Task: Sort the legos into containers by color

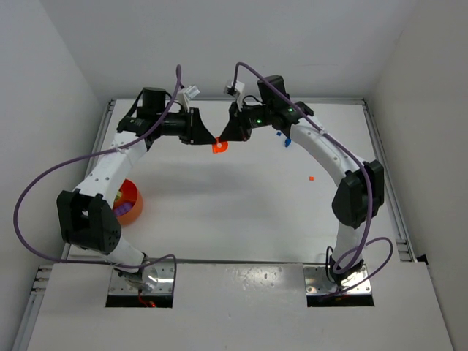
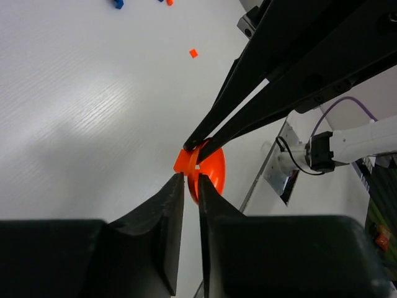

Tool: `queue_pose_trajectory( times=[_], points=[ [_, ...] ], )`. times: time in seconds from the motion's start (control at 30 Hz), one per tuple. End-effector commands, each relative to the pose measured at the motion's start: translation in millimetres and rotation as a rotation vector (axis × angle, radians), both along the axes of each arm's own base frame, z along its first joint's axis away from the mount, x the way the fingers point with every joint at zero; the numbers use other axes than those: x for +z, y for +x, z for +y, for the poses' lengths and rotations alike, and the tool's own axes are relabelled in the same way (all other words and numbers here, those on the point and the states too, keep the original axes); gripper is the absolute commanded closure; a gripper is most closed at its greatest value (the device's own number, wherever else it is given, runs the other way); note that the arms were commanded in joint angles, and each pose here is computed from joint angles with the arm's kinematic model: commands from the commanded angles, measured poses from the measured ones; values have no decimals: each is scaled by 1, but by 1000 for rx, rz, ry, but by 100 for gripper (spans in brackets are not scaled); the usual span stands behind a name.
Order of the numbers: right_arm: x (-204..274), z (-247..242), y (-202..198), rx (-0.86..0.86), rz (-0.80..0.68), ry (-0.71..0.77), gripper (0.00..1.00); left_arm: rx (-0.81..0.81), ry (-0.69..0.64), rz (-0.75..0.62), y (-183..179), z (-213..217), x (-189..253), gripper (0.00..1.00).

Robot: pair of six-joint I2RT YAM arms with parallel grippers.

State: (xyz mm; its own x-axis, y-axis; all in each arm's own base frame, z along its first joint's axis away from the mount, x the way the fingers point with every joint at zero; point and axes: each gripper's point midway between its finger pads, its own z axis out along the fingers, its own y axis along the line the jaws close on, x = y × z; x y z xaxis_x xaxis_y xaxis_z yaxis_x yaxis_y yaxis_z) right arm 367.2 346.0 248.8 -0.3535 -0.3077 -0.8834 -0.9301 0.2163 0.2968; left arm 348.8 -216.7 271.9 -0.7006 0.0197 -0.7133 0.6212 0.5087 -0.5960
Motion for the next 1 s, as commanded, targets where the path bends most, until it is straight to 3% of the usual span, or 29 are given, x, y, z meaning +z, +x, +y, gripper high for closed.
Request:
queue_pose_trajectory(
  times=[0.0, 0.13, 0.2, 0.27, 0.4, 0.5, 0.63, 0.7, 0.87, 0.97],
  points=[
    [40, 9, 0, 18, -116, 61, 100, -18, -21, -38, 2, 1, 6, 82],
    [47, 10, 6, -6, -129, 71, 99, -36, -18, -47, -3, 2, 3, 92],
    [50, 10, 8, -25, -126, 72, 73, -12, 7, -73, -2, 6, 6, 99],
    [55, 10, 10, -37, -129, 76, 46, 72, 62, -75, 5, 23, -4, 100],
    [68, -3, 19, -110, -158, 75, 29, 252, 170, -88, 23, 69, -12, 100],
    [60, -15, 33, -206, -147, 26, 26, 433, 296, -112, 34, 126, -15, 100],
    [15, -34, 52, -285, -51, -101, 26, 665, 653, -230, 32, 208, -5, 100],
    [0, -50, 62, -319, -25, -137, 26, 804, 849, -243, 16, 253, -3, 100],
    [-44, -66, 78, -327, 65, -226, 26, 949, 1269, -151, -33, 335, -18, 100],
    [-50, -73, 90, -317, 79, -236, 26, 1017, 1400, -113, -59, 363, -16, 100]
  ],
)
